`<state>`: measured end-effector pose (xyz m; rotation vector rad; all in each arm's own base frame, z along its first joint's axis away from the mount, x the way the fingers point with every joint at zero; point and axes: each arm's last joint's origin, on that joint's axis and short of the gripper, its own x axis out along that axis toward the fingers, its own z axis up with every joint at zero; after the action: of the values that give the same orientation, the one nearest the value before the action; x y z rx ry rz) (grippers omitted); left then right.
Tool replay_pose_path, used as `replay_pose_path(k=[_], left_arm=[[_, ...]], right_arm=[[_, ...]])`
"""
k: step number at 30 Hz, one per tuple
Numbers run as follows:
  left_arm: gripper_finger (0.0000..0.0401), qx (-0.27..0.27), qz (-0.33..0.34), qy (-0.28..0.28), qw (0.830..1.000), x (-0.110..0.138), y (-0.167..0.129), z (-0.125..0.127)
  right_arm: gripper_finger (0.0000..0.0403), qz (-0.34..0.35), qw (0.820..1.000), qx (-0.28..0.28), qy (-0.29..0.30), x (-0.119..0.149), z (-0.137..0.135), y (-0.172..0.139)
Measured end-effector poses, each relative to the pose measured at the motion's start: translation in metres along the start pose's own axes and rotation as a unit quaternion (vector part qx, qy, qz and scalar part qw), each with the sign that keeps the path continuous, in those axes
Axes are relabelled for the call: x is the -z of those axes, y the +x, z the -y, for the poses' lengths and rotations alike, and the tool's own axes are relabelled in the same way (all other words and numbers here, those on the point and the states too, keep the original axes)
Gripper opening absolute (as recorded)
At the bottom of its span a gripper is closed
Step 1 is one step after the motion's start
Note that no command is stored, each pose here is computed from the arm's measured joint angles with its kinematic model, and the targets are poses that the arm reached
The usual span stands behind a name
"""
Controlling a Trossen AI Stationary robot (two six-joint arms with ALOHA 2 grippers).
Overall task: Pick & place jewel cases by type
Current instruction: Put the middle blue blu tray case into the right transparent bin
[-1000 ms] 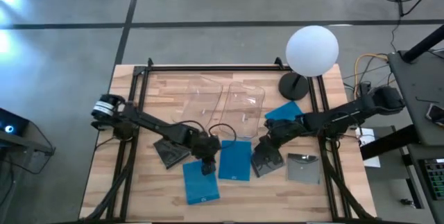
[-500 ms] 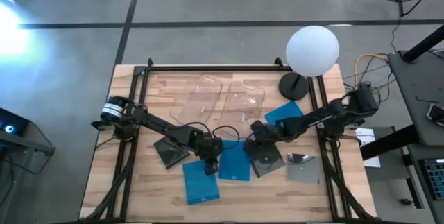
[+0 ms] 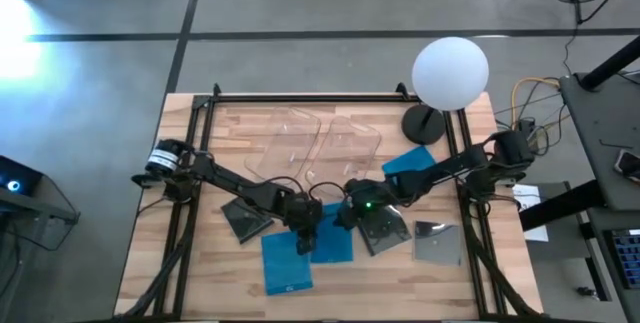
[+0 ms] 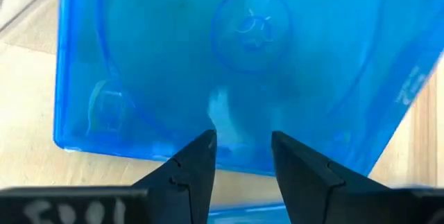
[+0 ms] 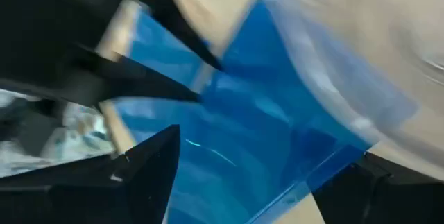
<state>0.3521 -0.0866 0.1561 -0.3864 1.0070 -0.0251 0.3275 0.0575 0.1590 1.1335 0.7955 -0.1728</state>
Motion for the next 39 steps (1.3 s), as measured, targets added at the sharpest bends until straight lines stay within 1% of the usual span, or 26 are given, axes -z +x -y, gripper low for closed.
replay_pose_path(k=[3, 6, 12, 16, 19, 22, 25, 28, 30, 32, 33, 34, 36, 37, 39], left_arm=[[0.0128, -0.002, 0.001, 0.002, 1.0, 0.0, 0.0, 0.0], [0.0128, -0.002, 0.0, 0.005, 1.0, 0.001, 0.0, 0.001], [0.0128, -0.008, 0.002, 0.016, 1.0, 0.001, 0.0, 0.0], [0.0128, -0.014, 0.003, 0.024, 1.0, 0.002, 0.0, 0.001], [0.0128, -0.022, -0.01, 0.028, 0.999, 0.005, -0.01, 0.004], [0.0128, -0.025, -0.01, 0.044, 0.999, 0.009, -0.031, 0.014], [0.0128, -0.039, 0.004, 0.056, 0.998, 0.012, -0.057, 0.023], [0.0128, -0.053, 0.014, 0.053, 0.997, 0.018, -0.08, 0.03], [0.0128, -0.056, 0.032, 0.047, 0.997, 0.021, -0.097, 0.036], [0.0128, -0.051, 0.051, 0.033, 0.997, 0.022, -0.11, 0.04], [0.0128, -0.049, 0.063, 0.028, 0.996, 0.023, -0.117, 0.042], [0.0128, -0.051, 0.074, 0.021, 0.996, 0.023, -0.122, 0.043], [0.0128, -0.058, 0.102, 0.008, 0.993, 0.021, -0.133, 0.042], [0.0128, -0.063, 0.113, 0.003, 0.992, 0.021, -0.139, 0.042], [0.0128, -0.063, 0.126, -0.006, 0.99, 0.021, -0.147, 0.041]], right_arm=[[0.0254, 0.011, 1.0, -0.017, 0.009, 0.0, -0.011, -0.006], [0.0228, 0.009, 0.999, -0.014, 0.039, 0.005, -0.012, -0.007], [0.0165, -0.007, 0.994, -0.004, 0.111, 0.018, -0.009, 0.001], [0.0116, -0.005, 0.99, -0.005, 0.138, 0.022, -0.012, 0.001], [0.007, 0.001, 0.988, -0.001, 0.153, 0.026, -0.015, -0.004], [0.0027, -0.001, 0.988, -0.009, 0.156, 0.034, -0.022, -0.013], [0.0023, 0.006, 0.986, -0.015, 0.164, 0.04, -0.03, -0.029], [0.0027, 0.013, 0.981, -0.058, 0.184, 0.044, -0.046, -0.058], [0.0027, 0.056, 0.973, -0.104, 0.2, 0.044, -0.059, -0.087], [0.0027, 0.134, 0.96, -0.124, 0.213, 0.039, -0.063, -0.119], [0.0027, 0.179, 0.952, -0.116, 0.218, 0.033, -0.06, -0.133], [0.0028, 0.219, 0.947, -0.087, 0.22, 0.026, -0.052, -0.142], [0.0029, 0.268, 0.939, -0.002, 0.216, 0.007, -0.029, -0.152], [0.003, 0.277, 0.937, 0.03, 0.213, -0.003, -0.02, -0.153], [0.0037, 0.271, 0.941, 0.054, 0.197, -0.026, -0.008, -0.149]])
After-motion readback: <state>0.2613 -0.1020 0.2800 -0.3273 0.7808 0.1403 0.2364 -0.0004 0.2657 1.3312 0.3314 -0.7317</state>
